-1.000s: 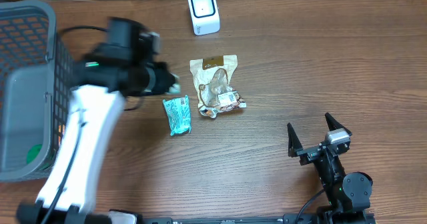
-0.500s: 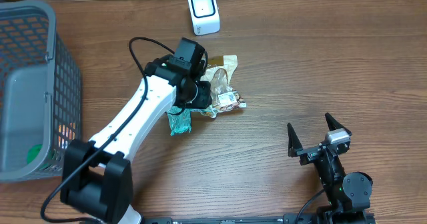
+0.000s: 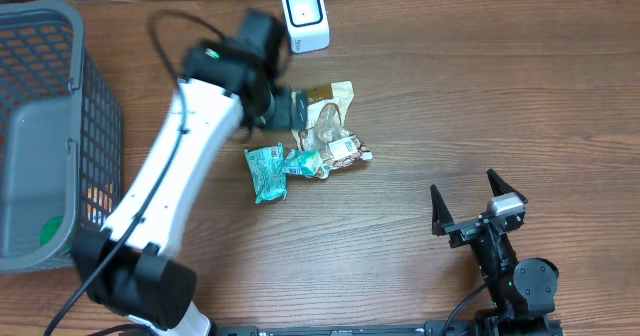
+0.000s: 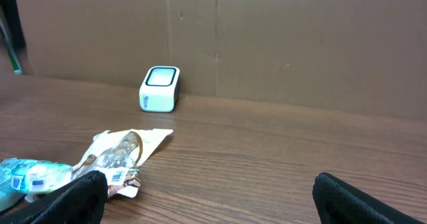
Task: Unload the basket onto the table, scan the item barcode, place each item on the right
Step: 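Move the left gripper back toward the basket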
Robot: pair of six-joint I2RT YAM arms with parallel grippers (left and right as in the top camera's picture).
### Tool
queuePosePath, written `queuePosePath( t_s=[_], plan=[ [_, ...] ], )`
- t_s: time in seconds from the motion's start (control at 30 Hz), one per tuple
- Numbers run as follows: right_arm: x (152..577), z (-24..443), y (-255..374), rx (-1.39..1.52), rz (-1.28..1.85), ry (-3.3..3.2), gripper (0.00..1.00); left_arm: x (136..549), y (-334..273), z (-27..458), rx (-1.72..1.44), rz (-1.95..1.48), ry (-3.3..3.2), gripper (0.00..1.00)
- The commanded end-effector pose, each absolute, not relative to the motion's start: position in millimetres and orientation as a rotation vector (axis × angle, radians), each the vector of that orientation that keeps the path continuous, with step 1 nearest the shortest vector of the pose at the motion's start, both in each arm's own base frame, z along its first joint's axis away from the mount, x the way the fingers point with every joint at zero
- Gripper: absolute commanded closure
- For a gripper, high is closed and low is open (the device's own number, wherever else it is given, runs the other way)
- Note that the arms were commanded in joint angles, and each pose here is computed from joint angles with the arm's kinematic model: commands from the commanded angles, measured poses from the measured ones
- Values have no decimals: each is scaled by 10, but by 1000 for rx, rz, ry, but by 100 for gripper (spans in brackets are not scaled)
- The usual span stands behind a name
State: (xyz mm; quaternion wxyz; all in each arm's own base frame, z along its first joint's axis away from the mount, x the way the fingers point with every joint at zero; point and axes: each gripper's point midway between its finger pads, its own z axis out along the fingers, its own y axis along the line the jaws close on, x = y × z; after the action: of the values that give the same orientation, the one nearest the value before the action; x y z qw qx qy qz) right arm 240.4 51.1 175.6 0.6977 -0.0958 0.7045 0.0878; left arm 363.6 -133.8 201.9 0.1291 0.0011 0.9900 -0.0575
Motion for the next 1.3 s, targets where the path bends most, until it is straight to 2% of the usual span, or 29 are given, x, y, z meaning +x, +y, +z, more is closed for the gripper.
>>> queuePosePath(
  t_s=[0.0, 0.1, 0.2, 0.3, 0.47, 0.67, 0.87, 1.1, 1.27],
  plan=[
    [2412, 1733, 482, -197, 186, 1570, 0, 3785, -1016, 2978, -59, -169, 2627, 0],
    [2412, 1733, 482, -197, 186, 1570, 0, 3786, -630, 3484, -144, -159, 2501, 0],
    [2412, 1733, 482, -197, 186, 1570, 0, 3675, -187, 3764, -287, -151, 2434, 0],
    [2412, 1733, 482, -197, 186, 1570, 0, 3439, 449, 3854, -560, -139, 2387, 4],
    [2412, 1733, 482, -197, 186, 1570, 0, 3101, 1241, 3716, -907, -41, 2355, 5],
    [2412, 1733, 483, -198, 186, 1570, 0, 2740, 2011, 3304, -1244, 5, 2314, 4],
    [2412, 1733, 482, -197, 186, 1570, 0, 2704, 2375, 2664, -1357, -113, 2311, 10],
    [2412, 1733, 482, -197, 186, 1570, 0, 2757, 2470, 1714, -1331, -183, 2475, 16],
    [2412, 1733, 482, -197, 186, 1570, 0, 2848, 2426, 1316, -1255, -292, 2579, 22]
  ],
)
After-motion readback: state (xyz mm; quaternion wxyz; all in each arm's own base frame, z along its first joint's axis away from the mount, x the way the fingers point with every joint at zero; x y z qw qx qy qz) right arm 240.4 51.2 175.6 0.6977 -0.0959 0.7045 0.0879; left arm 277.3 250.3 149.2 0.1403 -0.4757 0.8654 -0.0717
